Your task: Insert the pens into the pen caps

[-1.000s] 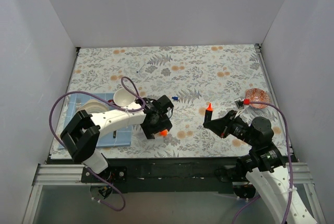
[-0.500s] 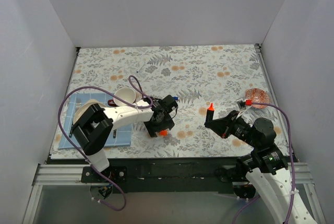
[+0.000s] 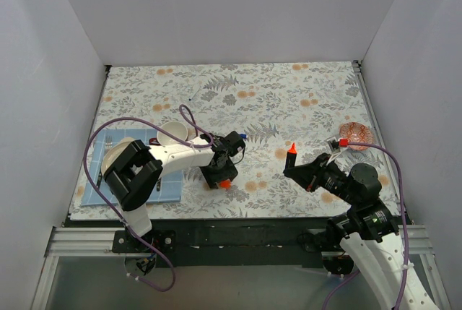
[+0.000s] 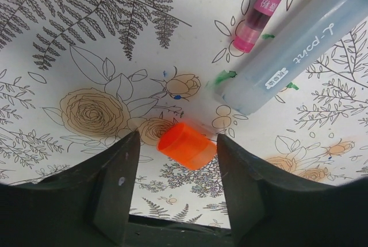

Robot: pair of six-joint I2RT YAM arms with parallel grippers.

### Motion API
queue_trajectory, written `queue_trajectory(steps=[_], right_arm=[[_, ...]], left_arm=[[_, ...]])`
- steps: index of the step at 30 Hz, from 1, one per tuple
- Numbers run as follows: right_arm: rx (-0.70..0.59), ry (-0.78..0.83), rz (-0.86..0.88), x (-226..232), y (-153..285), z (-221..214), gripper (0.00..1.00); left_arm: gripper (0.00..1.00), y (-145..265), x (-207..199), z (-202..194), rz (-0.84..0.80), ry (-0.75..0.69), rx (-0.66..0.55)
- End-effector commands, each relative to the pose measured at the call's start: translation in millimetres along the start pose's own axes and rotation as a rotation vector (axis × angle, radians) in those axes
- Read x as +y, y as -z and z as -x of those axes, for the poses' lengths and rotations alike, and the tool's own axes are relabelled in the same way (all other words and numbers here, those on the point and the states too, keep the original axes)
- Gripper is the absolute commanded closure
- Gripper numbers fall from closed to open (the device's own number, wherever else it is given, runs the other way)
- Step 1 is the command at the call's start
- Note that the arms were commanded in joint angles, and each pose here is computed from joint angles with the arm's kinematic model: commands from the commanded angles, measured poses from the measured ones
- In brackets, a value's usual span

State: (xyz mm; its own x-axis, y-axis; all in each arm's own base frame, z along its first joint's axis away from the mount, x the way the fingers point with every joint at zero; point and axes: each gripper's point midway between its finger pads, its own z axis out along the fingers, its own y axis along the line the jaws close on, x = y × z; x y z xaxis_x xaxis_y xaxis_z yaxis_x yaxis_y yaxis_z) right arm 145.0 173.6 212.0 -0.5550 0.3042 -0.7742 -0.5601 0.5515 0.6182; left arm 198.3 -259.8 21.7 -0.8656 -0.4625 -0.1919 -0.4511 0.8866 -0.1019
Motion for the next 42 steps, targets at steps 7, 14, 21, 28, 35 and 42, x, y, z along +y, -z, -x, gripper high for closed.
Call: queue_trajectory(steps=[7,14,21,28,35,42], right_arm=[[-0.063,0.055,0.032,15.7,5.0,20.8,0.99],[-0.060,0.055,0.035,17.0,5.9,20.4,0.99],[-0.070,0.060,0.035,19.2,8.5,22.8,0.99],[-0.077,0.062,0.032,20.4,10.1,24.8,0.99],[-0.073,0.059,0.031,19.6,9.5,23.9,0.99],[-0.071,0.054,0.043,21.5,9.0,23.3,0.99]], left_arm=[[0.57,7.2,-37.1,19.2,-0.053,0.805,-0.007],[0.58,14.8,-38.8,25.5,-0.086,0.732,-0.039],[0.67,22.9,-42.0,46.6,-0.111,0.541,-0.167],[0.68,27.1,-32.6,53.7,-0.058,0.256,-0.233],[0.35,61.3,-10.1,47.8,-0.092,0.399,-0.189],[0.39,60.2,-36.5,45.0,-0.229,-0.001,-0.252]])
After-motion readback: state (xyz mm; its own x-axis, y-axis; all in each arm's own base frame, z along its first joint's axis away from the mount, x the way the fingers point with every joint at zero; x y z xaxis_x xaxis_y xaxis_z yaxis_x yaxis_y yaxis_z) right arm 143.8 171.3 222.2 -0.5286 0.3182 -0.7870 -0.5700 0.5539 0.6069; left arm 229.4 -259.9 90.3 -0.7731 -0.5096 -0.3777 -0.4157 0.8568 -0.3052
